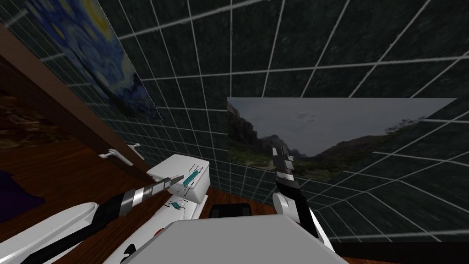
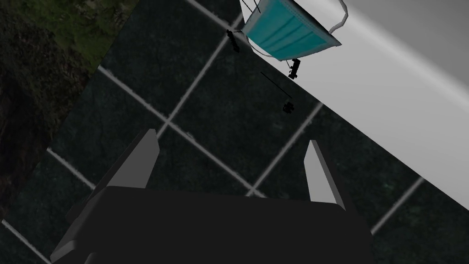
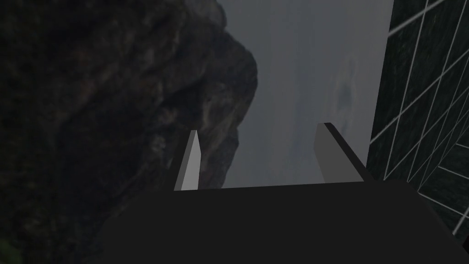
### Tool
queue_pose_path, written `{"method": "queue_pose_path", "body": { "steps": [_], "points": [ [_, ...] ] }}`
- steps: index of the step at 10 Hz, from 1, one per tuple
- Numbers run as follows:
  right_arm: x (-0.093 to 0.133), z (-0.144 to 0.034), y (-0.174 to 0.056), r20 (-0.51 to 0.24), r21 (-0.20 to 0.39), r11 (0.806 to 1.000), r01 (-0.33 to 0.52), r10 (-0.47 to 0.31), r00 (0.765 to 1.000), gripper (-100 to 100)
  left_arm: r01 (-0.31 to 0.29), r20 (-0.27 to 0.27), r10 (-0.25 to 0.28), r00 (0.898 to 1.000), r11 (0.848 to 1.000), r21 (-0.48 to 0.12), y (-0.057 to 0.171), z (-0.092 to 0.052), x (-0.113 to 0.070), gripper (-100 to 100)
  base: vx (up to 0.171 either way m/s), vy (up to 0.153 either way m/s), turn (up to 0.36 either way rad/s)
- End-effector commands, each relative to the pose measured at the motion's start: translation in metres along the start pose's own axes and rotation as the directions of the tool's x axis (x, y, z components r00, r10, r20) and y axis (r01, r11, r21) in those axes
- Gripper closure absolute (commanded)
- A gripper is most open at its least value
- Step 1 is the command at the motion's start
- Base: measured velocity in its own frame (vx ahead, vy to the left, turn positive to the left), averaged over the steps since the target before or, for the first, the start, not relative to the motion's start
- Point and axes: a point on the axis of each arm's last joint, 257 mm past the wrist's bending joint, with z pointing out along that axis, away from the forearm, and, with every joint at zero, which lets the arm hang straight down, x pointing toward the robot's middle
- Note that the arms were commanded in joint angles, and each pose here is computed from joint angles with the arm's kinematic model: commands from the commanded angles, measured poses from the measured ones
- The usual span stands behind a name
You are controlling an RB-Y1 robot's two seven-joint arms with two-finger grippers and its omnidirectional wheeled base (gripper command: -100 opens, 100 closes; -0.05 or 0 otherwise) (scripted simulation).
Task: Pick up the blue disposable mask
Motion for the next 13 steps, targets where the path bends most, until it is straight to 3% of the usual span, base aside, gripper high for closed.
{"method": "queue_pose_path", "body": {
  "steps": [1,4,5,7,8,11,12,13],
  "points": [
    [0.0,0.0,0.0,0.0,0.0,1.0,0.0,0.0,1.0,0,0.01,-0.061,-0.013,0.998,0.999,-0.048,0.016,-0.012,0.007,-100,0.019,-0.062,-0.165],
    [0.0,0.0,0.0,0.0,0.0,1.0,0.0,0.0,1.0,0,0.014,-0.16,-0.034,0.987,0.991,-0.13,0.044,-0.035,0.017,-100,0.02,-0.061,-0.134],
    [0.0,0.0,0.0,0.0,0.0,1.0,0.0,0.0,1.0,0,0.009,-0.163,-0.031,0.986,0.991,-0.131,0.044,-0.036,0.016,-100,0.012,-0.04,-0.064],
    [0.0,0.0,0.0,0.0,0.0,1.0,0.0,0.0,1.0,0,0.016,-0.241,-0.067,0.968,0.978,-0.208,0.068,-0.059,0.025,-100,0.029,-0.063,-0.183],
    [0.0,0.0,0.0,0.0,0.0,1.0,0.0,0.0,1.0,0,0.007,-0.248,-0.06,0.967,0.978,-0.21,0.068,-0.06,0.023,-100,0.019,-0.065,-0.056],
    [0.0,0.0,0.0,0.0,0.0,1.0,0.0,0.0,1.0,0,-0.003,-0.345,-0.113,0.932,0.949,-0.316,0.097,-0.096,0.031,-100,0.023,-0.079,-0.144],
    [0.0,0.0,0.0,0.0,0.0,1.0,0.0,0.0,1.0,0,-0.009,-0.349,-0.109,0.931,0.948,-0.318,0.097,-0.097,0.029,-100,0.012,-0.062,-0.059],
    [0.0,0.0,0.0,0.0,0.0,1.0,0.0,0.0,1.0,0,-0.015,-0.376,-0.125,0.918,0.937,-0.348,0.105,-0.108,0.03,-100,0.019,-0.049,-0.077]
  ]
}}
